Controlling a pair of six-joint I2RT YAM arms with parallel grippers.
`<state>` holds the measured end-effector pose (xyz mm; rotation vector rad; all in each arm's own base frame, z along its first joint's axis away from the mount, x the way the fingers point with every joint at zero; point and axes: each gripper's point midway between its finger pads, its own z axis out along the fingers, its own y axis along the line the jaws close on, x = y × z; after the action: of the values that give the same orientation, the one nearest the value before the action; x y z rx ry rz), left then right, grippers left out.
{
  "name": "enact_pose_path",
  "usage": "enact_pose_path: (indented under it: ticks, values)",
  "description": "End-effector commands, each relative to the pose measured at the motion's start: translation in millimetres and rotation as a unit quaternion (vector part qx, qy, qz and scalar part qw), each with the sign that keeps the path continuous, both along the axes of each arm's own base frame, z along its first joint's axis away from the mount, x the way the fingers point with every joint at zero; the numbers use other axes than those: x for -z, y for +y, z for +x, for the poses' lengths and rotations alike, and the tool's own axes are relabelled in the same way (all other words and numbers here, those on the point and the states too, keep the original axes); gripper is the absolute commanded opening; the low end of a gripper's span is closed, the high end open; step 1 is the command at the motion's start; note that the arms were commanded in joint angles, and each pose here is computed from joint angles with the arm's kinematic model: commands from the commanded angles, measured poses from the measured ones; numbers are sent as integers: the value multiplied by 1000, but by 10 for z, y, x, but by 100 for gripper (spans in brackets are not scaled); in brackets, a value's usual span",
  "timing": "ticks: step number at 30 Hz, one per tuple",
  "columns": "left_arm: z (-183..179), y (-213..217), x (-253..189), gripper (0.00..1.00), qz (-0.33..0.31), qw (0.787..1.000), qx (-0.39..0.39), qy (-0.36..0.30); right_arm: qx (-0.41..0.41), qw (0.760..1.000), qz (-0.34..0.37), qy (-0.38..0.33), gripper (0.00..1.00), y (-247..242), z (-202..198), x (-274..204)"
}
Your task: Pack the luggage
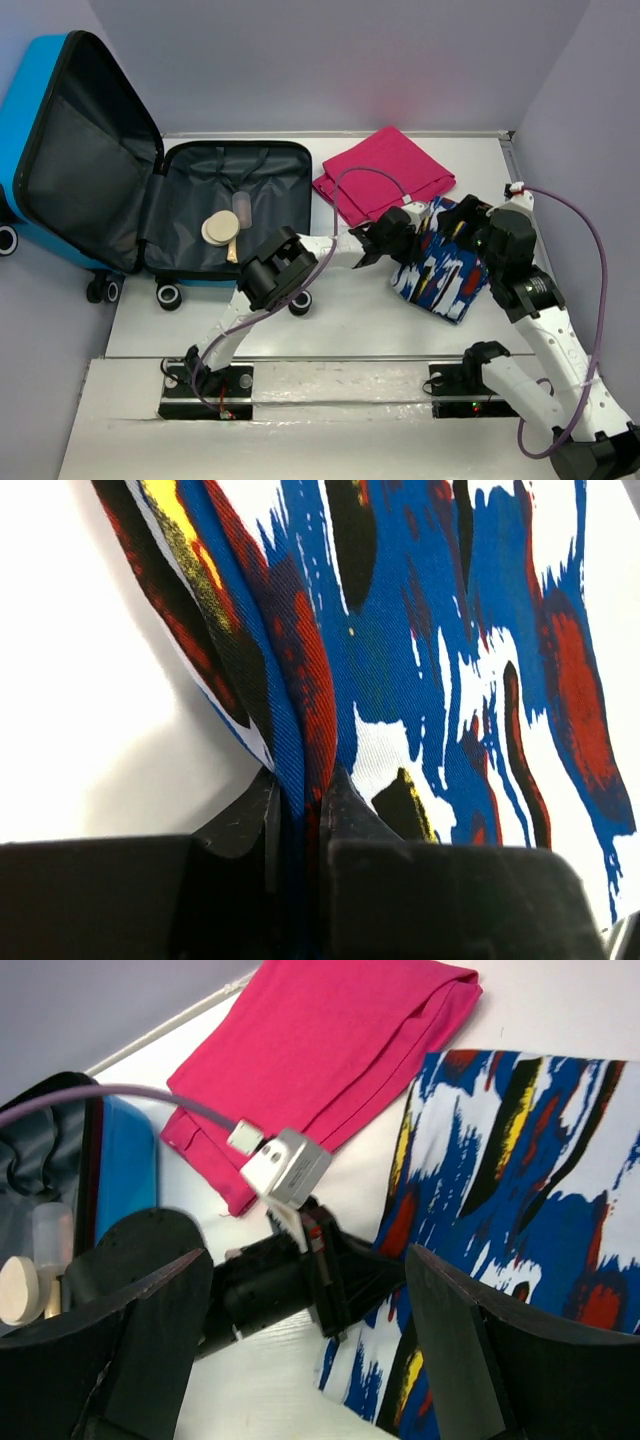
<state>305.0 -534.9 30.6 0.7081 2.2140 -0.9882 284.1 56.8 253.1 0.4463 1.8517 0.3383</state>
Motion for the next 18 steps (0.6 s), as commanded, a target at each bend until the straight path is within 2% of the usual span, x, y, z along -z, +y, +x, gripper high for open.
enact_pose_path:
  ticks: [1, 2, 3, 7, 11, 18]
  values:
    - [-184, 662, 479, 6, 67, 996, -31, 47, 3, 1000, 12, -18, 83, -30, 27, -45]
    - [-170, 703, 293, 6, 52, 997, -36, 37, 10, 1000, 11, -13, 84, -63, 29, 6]
    - [-220, 877, 378, 6, 59, 997, -43, 40, 23, 1000, 12, -5, 84, -124, 38, 73]
    - [-330, 1162, 200, 6, 35, 997, -60, 35, 37, 997, 38, 48, 88, -182, 47, 539]
    - [-425, 1264, 140, 6, 20, 997, -66, 37, 71, 989, 73, 107, 91, -372, 63, 1062]
    - [-524, 1239, -14, 6, -23, 998, -52, 38, 105, 979, 93, 151, 94, -480, -23, 1456]
